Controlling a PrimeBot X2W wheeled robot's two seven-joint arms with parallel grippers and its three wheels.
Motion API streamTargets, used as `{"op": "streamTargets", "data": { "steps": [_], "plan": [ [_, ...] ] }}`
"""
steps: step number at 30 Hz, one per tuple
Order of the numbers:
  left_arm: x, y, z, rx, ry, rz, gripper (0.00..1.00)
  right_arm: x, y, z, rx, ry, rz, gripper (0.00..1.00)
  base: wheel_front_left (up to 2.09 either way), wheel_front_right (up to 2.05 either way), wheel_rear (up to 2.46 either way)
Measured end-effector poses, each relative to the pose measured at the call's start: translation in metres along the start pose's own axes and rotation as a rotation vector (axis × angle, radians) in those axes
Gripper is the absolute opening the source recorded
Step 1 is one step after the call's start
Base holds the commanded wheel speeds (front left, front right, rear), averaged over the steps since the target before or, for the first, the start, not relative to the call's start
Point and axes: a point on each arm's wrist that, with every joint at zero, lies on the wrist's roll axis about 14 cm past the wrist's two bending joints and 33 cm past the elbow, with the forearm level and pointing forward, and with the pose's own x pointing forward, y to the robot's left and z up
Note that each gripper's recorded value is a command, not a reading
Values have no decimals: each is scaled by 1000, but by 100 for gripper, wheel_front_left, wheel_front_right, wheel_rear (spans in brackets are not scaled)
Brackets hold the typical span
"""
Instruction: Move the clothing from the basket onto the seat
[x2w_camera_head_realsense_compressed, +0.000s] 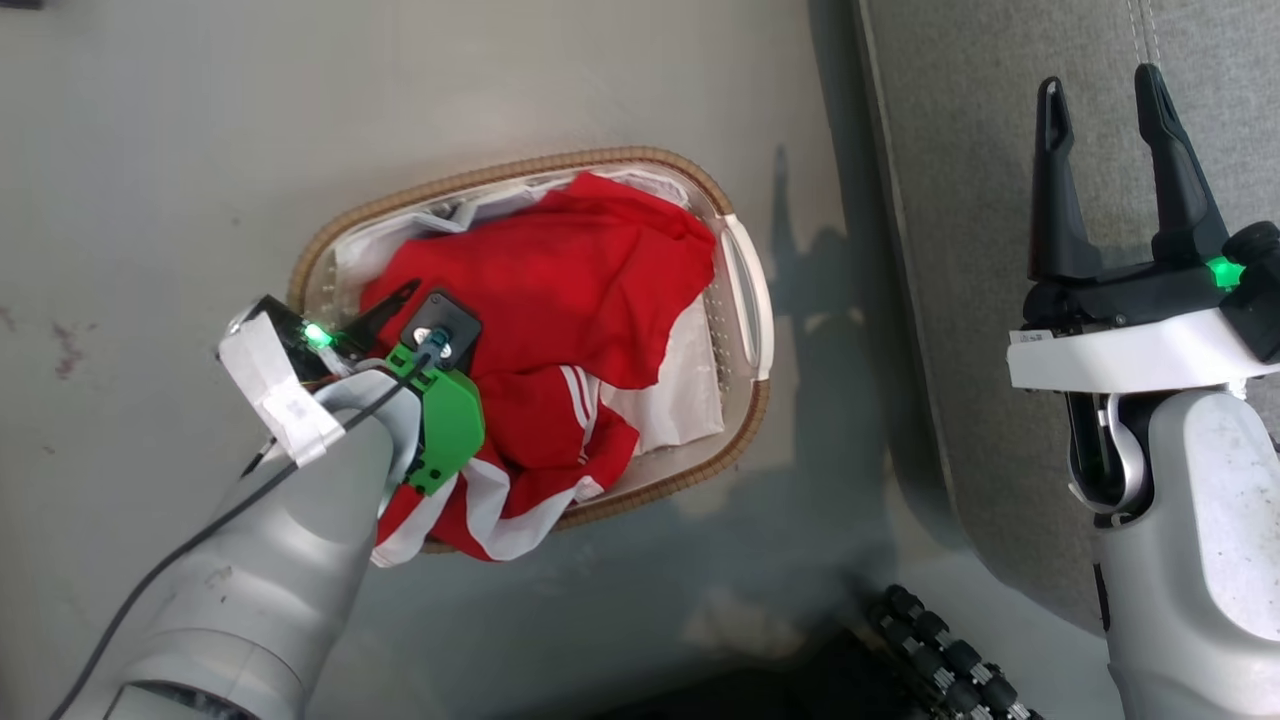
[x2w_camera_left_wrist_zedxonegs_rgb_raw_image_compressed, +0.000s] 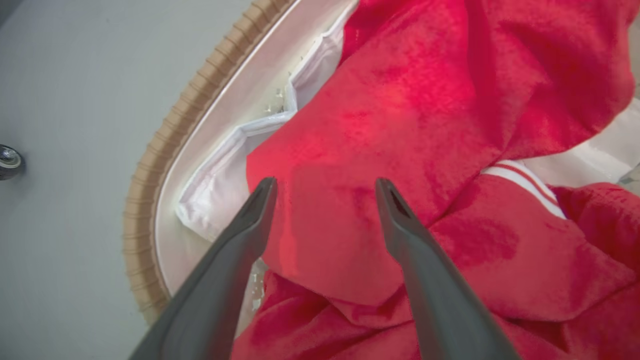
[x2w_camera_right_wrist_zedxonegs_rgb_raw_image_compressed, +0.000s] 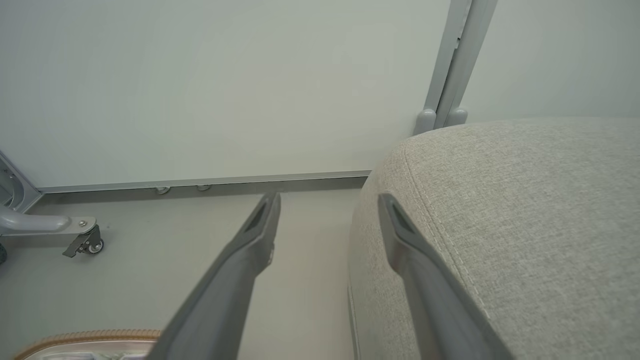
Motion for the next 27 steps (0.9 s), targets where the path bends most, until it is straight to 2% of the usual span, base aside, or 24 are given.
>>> {"op": "streamTargets", "data": {
  "steps": [15, 16, 18, 19, 27],
  "plan": [
    [21, -6, -38, 26, 217, -39, 100, -5, -2, -15, 5, 45, 2, 100, 0, 0, 0],
    [22, -7, -40, 23, 229, -41, 64, -5, -2, -15, 4, 47, 3, 100, 0, 0, 0],
    [23, -8, -41, 20, 236, -46, 13, -5, -2, -16, 5, 49, 2, 100, 0, 0, 0],
    [24, -9, -41, 17, 238, -48, 0, -6, -3, -16, 7, 50, 1, 100, 0, 0, 0],
    [21, -7, -24, 19, 161, -37, 0, -7, -6, -10, 2, 42, -8, 100, 0, 0, 0]
  ]
}}
